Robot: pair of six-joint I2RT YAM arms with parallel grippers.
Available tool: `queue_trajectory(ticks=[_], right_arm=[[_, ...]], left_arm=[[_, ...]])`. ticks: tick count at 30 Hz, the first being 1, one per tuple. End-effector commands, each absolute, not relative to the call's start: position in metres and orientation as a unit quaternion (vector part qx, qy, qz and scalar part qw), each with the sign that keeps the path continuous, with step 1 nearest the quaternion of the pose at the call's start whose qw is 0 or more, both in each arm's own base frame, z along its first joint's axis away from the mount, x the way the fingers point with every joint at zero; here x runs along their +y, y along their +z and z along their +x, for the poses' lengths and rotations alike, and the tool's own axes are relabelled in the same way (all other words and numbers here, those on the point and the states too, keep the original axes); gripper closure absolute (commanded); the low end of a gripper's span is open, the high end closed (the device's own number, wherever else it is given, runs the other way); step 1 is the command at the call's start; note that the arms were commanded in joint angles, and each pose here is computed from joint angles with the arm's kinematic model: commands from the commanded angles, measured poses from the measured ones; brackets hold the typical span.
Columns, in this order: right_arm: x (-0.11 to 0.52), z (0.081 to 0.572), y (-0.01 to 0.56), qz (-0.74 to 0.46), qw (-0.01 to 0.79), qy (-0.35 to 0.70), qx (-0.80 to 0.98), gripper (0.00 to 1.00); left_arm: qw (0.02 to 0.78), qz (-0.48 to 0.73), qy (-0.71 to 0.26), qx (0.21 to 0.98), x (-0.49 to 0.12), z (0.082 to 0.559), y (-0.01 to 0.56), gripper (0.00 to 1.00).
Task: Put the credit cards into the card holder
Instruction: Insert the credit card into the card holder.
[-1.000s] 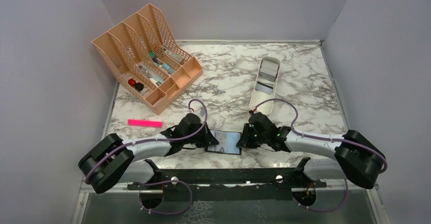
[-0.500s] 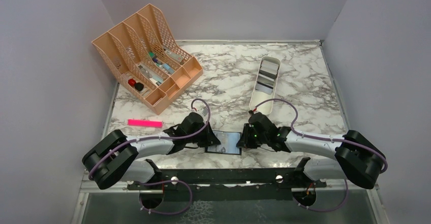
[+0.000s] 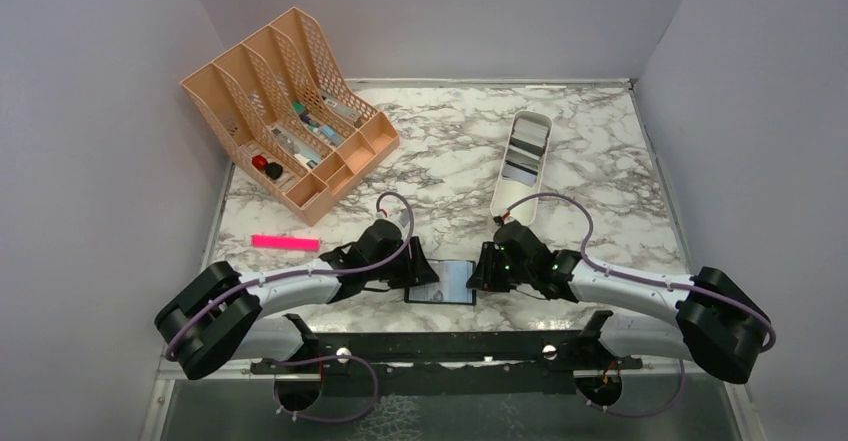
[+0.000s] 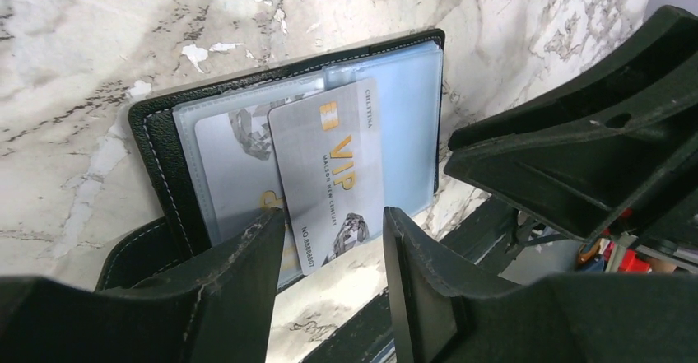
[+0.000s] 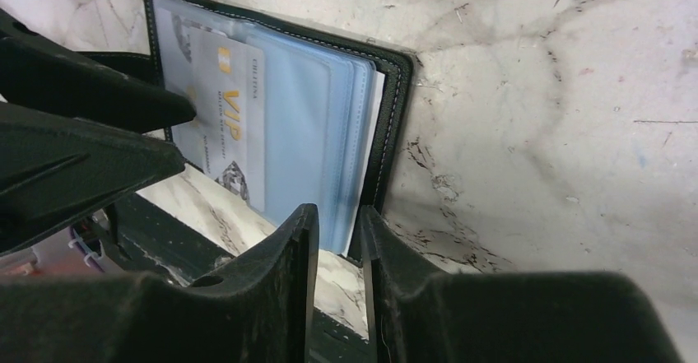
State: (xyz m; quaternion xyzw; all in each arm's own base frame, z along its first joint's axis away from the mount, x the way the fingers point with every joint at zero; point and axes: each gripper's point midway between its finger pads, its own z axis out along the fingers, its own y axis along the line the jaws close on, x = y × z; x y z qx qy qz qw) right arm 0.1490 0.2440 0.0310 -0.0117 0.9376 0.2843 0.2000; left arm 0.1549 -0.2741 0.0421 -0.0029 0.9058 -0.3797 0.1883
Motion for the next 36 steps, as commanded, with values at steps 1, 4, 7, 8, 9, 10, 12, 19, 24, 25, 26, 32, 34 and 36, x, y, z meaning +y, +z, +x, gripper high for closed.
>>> queue_trajectory(ticks=[1,4,7,8,9,10,12,19,24,25,26,32,34,36], right_arm=[[0.243,0.156,0.043,-0.007,0.224,0.28,0.934,0.7],[0.242,0.156,0.039,-0.006,0.223,0.278,0.935,0.73],[0.242,0.154,0.033,-0.005,0.217,0.276,0.936,0.74],[0.242,0.154,0.031,-0.005,0.215,0.275,0.937,0.74],[0.242,0.153,0.03,-0.005,0.213,0.276,0.937,0.74],[0.243,0.153,0.029,-0.005,0.212,0.277,0.937,0.75],[0.244,0.152,0.026,-0.006,0.21,0.279,0.937,0.75],[0.243,0.151,0.021,-0.005,0.206,0.278,0.938,0.77],[0.242,0.15,0.019,-0.006,0.207,0.277,0.939,0.78],[0.242,0.15,0.019,-0.006,0.206,0.276,0.939,0.78],[0.242,0.15,0.019,-0.006,0.206,0.277,0.938,0.79],[0.241,0.149,0.017,-0.007,0.206,0.278,0.938,0.79],[0.241,0.149,0.016,-0.008,0.206,0.277,0.938,0.79],[0.241,0.149,0.016,-0.008,0.206,0.278,0.938,0.79]], left_arm=[[0.203,0.003,-0.36,0.911,-0.273,0.161,0.042,0.49],[0.204,0.006,-0.357,0.911,-0.274,0.162,0.042,0.51],[0.204,0.011,-0.357,0.911,-0.277,0.163,0.042,0.55],[0.205,0.013,-0.359,0.911,-0.278,0.162,0.043,0.56],[0.204,0.014,-0.36,0.91,-0.279,0.162,0.043,0.56],[0.204,0.016,-0.361,0.91,-0.281,0.162,0.043,0.56],[0.204,0.019,-0.365,0.908,-0.283,0.161,0.045,0.57],[0.203,0.027,-0.375,0.904,-0.292,0.16,0.046,0.57],[0.201,0.035,-0.385,0.9,-0.301,0.159,0.048,0.57],[0.199,0.036,-0.387,0.899,-0.304,0.159,0.049,0.57],[0.199,0.038,-0.389,0.899,-0.305,0.158,0.049,0.57],[0.202,0.053,-0.401,0.892,-0.318,0.154,0.054,0.57],[0.203,0.058,-0.404,0.89,-0.322,0.153,0.054,0.57],[0.203,0.064,-0.406,0.889,-0.326,0.151,0.055,0.57]])
